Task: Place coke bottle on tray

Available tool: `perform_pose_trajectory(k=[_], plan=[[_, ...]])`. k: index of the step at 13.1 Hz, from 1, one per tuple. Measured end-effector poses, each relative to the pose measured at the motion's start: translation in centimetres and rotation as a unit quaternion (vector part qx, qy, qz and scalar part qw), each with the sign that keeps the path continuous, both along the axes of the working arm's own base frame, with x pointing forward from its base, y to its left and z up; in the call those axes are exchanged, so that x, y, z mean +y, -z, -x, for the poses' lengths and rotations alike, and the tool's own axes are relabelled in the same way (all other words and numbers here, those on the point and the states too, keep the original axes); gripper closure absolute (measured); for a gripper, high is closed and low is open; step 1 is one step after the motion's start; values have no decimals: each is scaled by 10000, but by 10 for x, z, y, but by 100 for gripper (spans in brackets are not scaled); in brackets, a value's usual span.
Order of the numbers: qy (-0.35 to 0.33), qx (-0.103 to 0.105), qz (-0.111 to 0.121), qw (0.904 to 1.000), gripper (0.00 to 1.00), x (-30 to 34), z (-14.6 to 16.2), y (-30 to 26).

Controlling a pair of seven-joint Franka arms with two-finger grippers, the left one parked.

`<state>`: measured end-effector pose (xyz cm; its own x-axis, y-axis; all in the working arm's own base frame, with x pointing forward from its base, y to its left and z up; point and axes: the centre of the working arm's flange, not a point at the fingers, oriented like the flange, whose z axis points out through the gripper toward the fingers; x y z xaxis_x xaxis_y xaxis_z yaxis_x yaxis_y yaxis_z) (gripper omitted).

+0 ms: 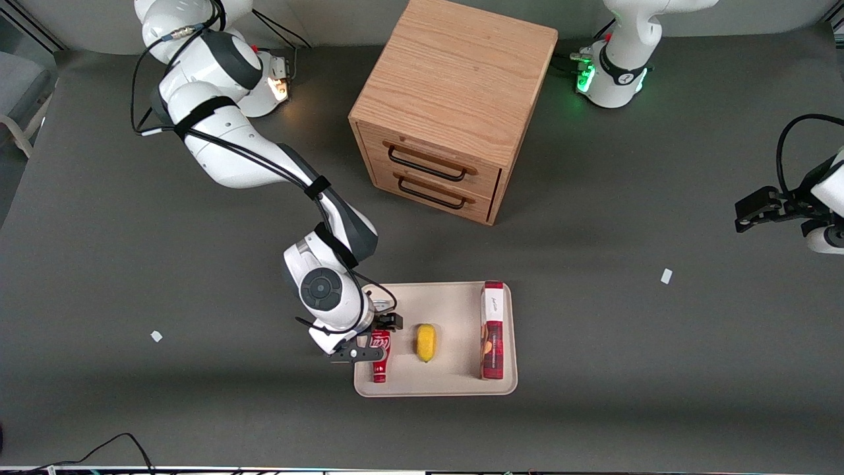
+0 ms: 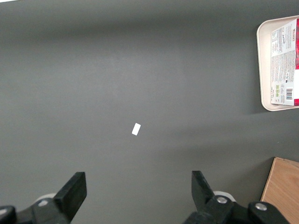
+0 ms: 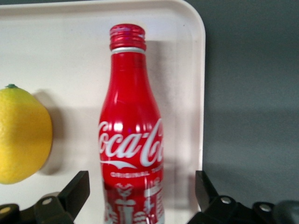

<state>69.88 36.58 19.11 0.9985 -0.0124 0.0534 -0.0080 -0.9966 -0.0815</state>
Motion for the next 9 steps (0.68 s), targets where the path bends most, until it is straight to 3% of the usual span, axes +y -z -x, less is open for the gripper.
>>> perform_pose_trajectory(k=[3,6,9], plan=[[217,-218,-119,9995,0,-8,-13,-31],[646,-417,-314,9965,0,-60,-34,-112],[649,-540,-72,9964,0,-117,-22,-176]])
